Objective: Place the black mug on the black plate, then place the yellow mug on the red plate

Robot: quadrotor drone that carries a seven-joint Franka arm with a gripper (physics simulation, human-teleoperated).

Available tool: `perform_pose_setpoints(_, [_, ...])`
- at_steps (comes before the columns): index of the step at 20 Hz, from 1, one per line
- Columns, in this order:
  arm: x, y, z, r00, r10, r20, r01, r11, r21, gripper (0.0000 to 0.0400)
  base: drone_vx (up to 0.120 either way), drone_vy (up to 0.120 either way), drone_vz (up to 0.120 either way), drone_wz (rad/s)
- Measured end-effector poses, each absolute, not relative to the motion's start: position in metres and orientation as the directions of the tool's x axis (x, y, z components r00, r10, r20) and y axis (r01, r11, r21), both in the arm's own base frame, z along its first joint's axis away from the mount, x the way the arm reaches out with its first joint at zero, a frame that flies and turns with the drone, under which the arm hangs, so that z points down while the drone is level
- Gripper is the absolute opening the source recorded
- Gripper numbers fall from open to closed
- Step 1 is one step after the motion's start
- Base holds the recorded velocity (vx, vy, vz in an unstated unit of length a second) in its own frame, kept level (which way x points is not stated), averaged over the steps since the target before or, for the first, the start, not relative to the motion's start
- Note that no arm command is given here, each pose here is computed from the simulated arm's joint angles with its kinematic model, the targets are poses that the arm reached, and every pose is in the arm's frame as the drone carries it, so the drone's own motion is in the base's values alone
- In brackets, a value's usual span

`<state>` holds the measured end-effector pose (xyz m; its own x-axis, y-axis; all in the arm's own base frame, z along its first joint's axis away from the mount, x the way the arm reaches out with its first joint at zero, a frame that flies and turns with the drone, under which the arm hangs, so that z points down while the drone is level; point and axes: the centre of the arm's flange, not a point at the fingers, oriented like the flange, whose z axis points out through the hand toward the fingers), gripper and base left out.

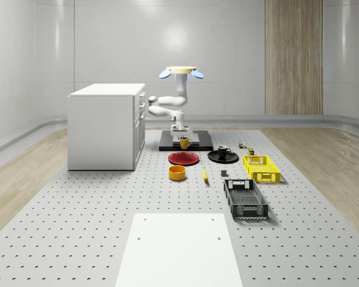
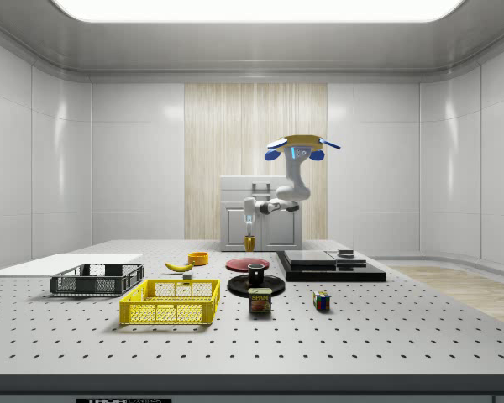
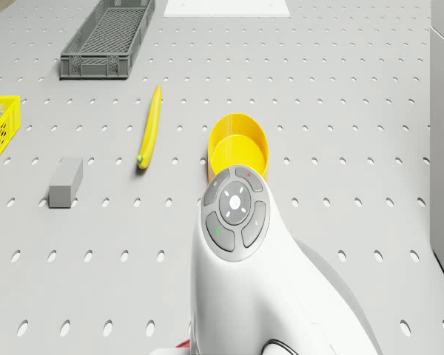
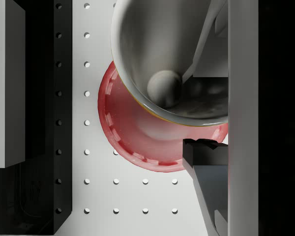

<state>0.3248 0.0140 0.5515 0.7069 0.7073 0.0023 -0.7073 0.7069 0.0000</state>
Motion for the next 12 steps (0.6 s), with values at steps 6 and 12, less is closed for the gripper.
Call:
perform_pose_setpoints(6, [0.3247, 0.014, 0.57, 0.707, 0.707, 0.002, -0.707, 0.707, 0.0, 0.011, 0.0, 0.0, 0.0, 0.0])
perform_pose_setpoints(12, [0.3247, 0.015, 0.595, 0.707, 0.707, 0.002, -0.707, 0.707, 0.0, 0.011, 0.0, 0.0, 0.0, 0.0])
